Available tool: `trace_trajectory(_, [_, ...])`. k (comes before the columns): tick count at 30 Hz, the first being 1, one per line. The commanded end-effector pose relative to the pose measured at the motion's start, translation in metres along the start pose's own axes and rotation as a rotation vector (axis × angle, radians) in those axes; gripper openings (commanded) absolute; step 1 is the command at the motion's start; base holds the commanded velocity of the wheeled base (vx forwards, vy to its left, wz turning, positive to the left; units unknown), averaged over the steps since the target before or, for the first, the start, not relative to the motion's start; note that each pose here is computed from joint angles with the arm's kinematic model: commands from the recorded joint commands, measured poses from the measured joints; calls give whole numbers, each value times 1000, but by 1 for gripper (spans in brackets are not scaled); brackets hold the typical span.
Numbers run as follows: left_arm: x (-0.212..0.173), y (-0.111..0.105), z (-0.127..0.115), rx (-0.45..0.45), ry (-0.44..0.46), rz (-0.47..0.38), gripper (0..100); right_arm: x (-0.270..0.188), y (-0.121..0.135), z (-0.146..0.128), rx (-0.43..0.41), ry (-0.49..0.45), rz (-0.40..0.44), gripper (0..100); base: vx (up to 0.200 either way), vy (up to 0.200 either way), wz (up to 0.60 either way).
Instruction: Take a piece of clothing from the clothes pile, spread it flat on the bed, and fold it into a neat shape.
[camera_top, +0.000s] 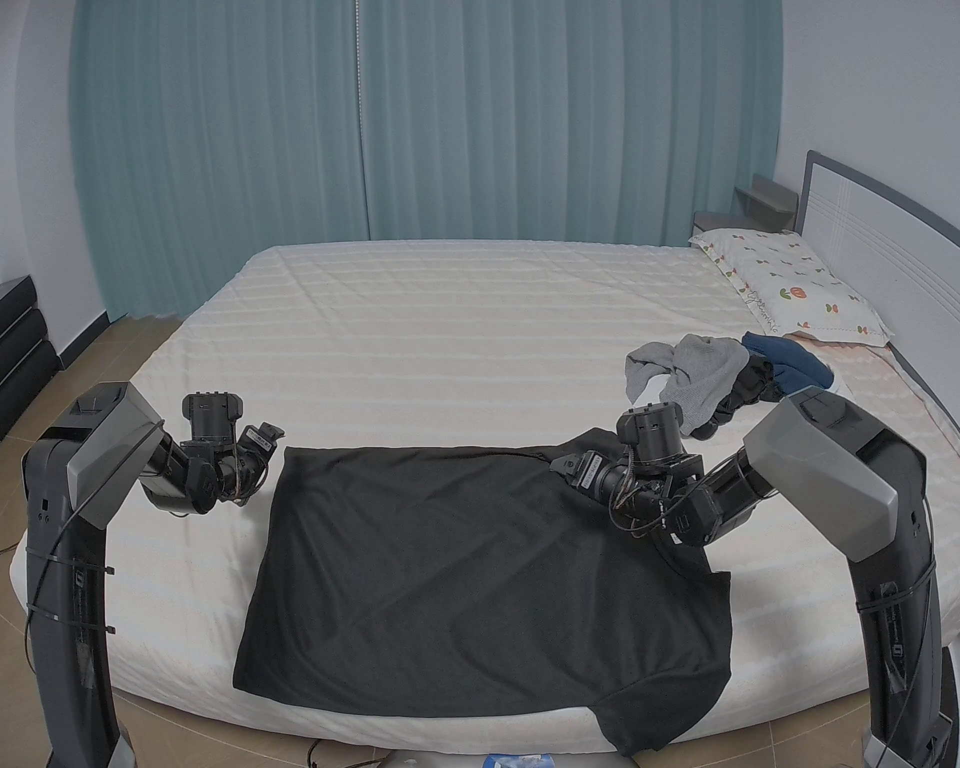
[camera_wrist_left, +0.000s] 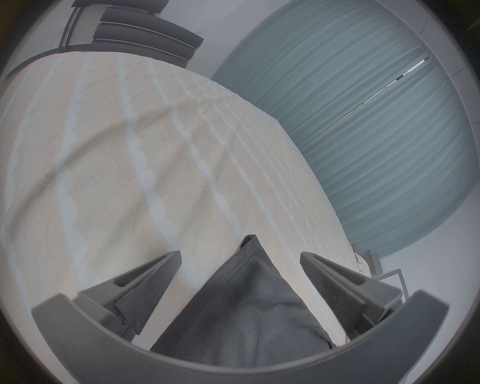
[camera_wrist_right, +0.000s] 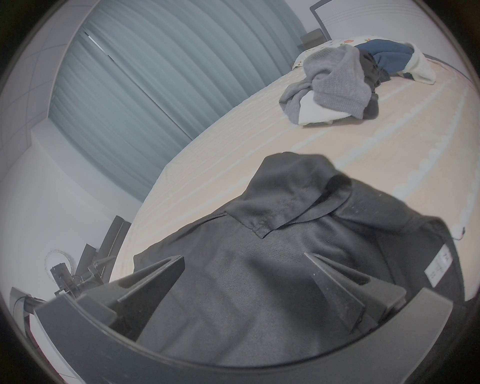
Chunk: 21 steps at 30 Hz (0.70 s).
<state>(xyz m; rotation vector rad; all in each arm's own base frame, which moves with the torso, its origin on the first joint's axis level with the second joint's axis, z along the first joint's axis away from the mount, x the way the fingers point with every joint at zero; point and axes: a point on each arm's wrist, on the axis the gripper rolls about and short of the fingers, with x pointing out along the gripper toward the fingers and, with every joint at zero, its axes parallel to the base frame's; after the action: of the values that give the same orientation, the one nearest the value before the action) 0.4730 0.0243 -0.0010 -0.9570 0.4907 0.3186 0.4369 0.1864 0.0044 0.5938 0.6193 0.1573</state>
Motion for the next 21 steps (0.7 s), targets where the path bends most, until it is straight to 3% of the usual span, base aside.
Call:
trace_trajectory(1, [1,1,-1,2,-1,3,100,26,-11,-17,-12,23,-24,100,0,0,0])
trace_trajectory(9, [1,1,-1,4,-3,4,100,65,-20,-6,-8,-35,-54,100,0,0,0])
trace_trajectory(16, [1,0,-1,4,-4,5,100,91,-9,8,-7,-208,-49,100,0,0,0])
trace_trajectory(18, [1,0,-1,4,-4,5,100,89,-6,17,-28,-265,-2,100,0,0,0])
trace_trajectory(21, [1,0,-1,4,-4,5,100,90,-19,31,-79,-348,26,100,0,0,0])
